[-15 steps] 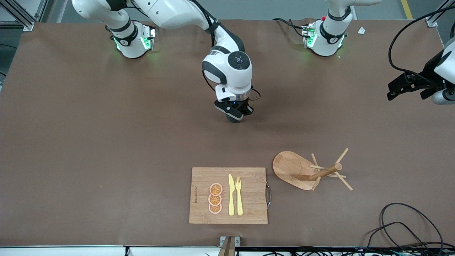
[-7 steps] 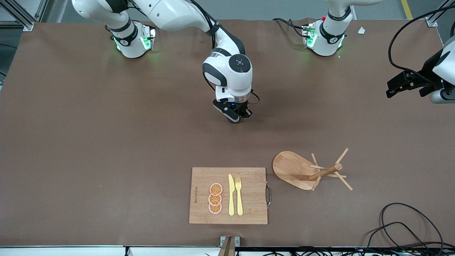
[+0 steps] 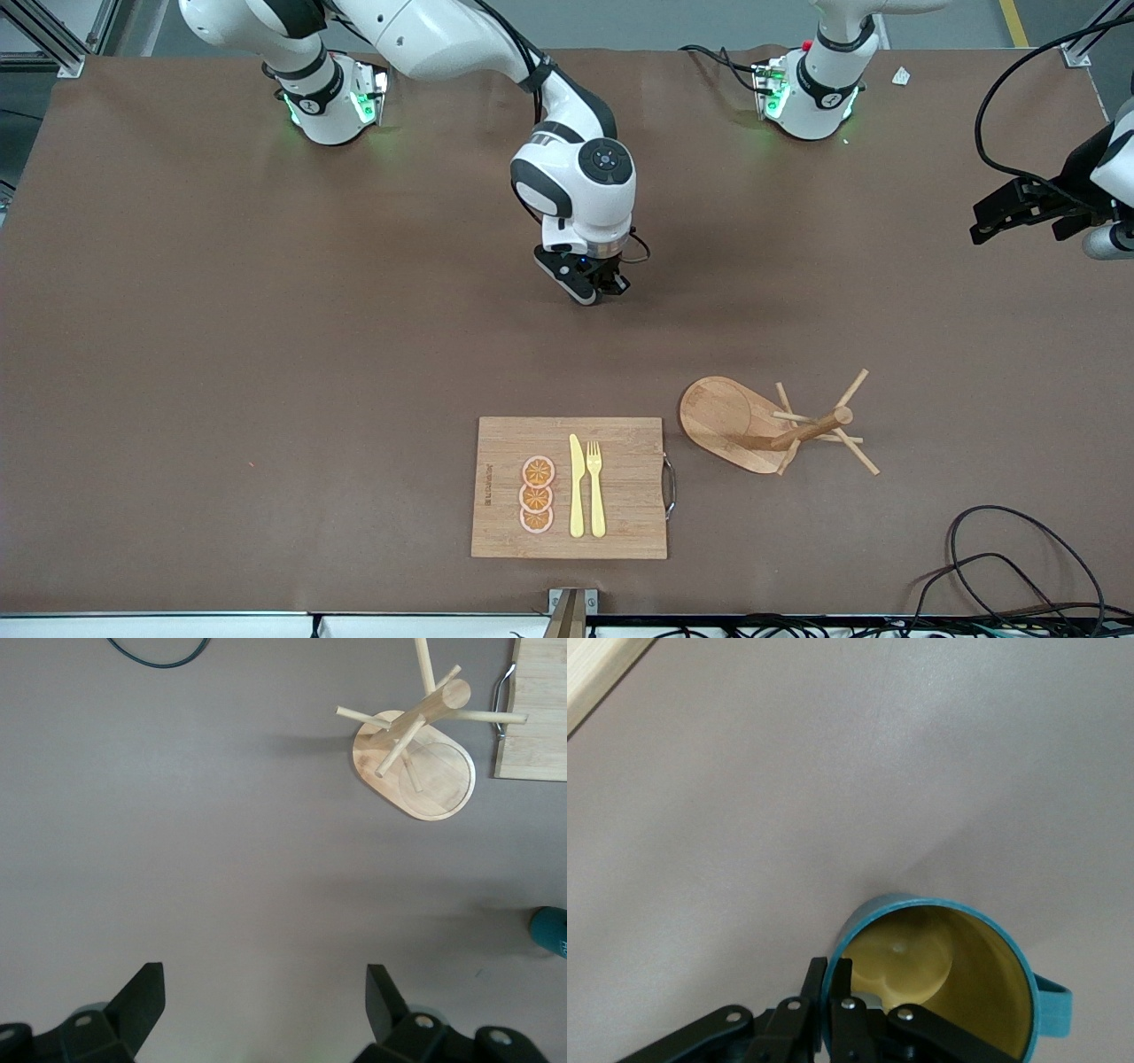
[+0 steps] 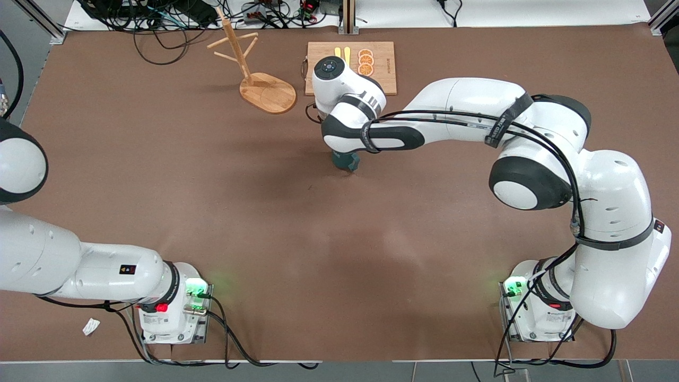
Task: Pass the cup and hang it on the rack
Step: 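Carry the teal mug with the right gripper to the table middle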
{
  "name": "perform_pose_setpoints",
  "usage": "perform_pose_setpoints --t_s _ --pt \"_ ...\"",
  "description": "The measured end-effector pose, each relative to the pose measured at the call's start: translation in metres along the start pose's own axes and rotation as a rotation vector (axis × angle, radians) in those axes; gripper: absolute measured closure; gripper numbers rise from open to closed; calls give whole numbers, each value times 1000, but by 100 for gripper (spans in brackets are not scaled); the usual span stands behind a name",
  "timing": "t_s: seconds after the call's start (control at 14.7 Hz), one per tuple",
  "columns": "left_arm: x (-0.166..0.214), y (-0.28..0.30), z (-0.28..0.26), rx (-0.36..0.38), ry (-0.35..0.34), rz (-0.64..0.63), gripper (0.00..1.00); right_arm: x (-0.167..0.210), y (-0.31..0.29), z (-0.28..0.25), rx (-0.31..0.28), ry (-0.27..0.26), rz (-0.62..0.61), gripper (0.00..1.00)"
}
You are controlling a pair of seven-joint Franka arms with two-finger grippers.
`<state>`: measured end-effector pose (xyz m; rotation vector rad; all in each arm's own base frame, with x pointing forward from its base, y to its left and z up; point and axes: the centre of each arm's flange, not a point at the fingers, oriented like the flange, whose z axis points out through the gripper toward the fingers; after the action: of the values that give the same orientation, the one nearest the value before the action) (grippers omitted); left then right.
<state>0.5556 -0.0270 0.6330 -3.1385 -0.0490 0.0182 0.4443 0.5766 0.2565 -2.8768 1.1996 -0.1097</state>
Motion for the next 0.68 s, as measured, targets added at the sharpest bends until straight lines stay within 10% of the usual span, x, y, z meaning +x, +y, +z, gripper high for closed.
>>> perform_pose_setpoints --t_s 0.68 --pt "4 -18 5 -39 -12 -45 0 -26 2 0 2 -2 -17 38"
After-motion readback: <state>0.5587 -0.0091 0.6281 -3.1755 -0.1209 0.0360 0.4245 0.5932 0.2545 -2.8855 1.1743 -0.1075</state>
